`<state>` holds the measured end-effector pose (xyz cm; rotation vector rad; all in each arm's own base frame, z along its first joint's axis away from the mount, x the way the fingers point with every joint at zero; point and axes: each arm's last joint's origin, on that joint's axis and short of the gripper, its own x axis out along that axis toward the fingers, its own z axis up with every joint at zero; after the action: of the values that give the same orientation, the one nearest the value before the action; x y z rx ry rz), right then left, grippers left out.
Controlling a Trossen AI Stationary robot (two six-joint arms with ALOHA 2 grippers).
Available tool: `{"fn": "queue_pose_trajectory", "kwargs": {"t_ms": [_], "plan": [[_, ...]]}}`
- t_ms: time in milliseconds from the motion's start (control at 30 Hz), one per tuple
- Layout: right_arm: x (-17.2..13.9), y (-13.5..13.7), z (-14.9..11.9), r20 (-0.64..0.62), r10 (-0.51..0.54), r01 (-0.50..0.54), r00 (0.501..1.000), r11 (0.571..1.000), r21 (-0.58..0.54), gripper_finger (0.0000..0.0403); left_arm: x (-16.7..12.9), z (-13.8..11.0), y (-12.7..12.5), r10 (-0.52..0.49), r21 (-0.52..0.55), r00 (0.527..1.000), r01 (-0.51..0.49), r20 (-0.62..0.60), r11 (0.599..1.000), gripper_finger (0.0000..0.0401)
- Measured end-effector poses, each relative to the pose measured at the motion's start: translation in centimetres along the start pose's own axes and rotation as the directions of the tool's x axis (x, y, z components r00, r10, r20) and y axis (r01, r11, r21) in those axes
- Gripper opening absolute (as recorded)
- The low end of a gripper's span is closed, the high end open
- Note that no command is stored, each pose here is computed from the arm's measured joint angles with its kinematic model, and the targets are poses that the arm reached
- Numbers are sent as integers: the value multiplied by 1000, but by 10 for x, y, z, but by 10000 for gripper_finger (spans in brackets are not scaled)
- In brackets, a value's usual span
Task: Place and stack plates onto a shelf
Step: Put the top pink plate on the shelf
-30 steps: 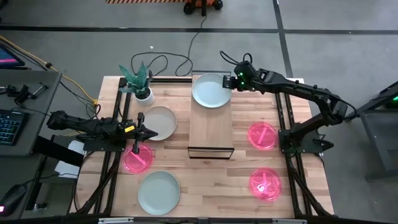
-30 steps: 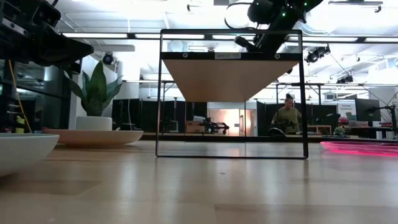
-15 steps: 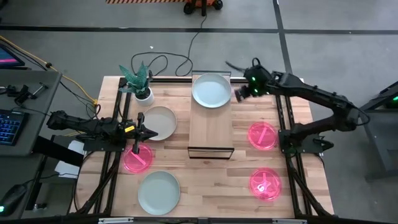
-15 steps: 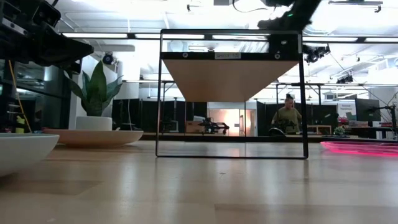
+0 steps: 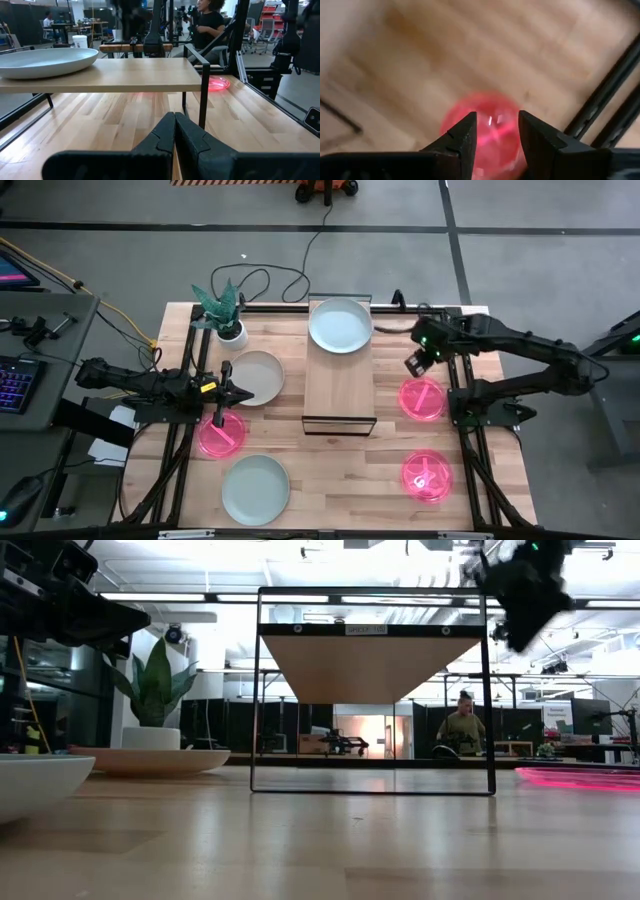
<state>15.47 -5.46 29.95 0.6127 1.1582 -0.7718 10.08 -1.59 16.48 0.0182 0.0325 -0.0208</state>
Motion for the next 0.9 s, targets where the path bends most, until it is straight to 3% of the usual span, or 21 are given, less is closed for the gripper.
{"fn": "queue_pose_trajectory", "kwargs": {"t_ms": [133,300,433,600,733,900], "plan": [[45,-13,-26,-159,7,10,987,994,110,126,0,0,0,0,0,1000,0,0,1000,1],[88,-20,-45,-250,103,-9,963,936,353,126,0,0,0,0,0,1000,0,0,1000,1],[108,-16,-53,-258,177,-53,950,904,424,126,0,0,0,0,0,1000,0,0,1000,1],[118,-15,-64,-278,154,-10,948,889,458,120,0,0,0,0,0,1000,0,0,1000,1],[124,-14,-71,-270,118,29,956,875,483,85,0,0,0,0,0,1000,0,0,1000,1],[134,-12,-77,-230,117,29,966,838,545,12,0,0,0,0,0,1000,0,0,1000,1]]}}
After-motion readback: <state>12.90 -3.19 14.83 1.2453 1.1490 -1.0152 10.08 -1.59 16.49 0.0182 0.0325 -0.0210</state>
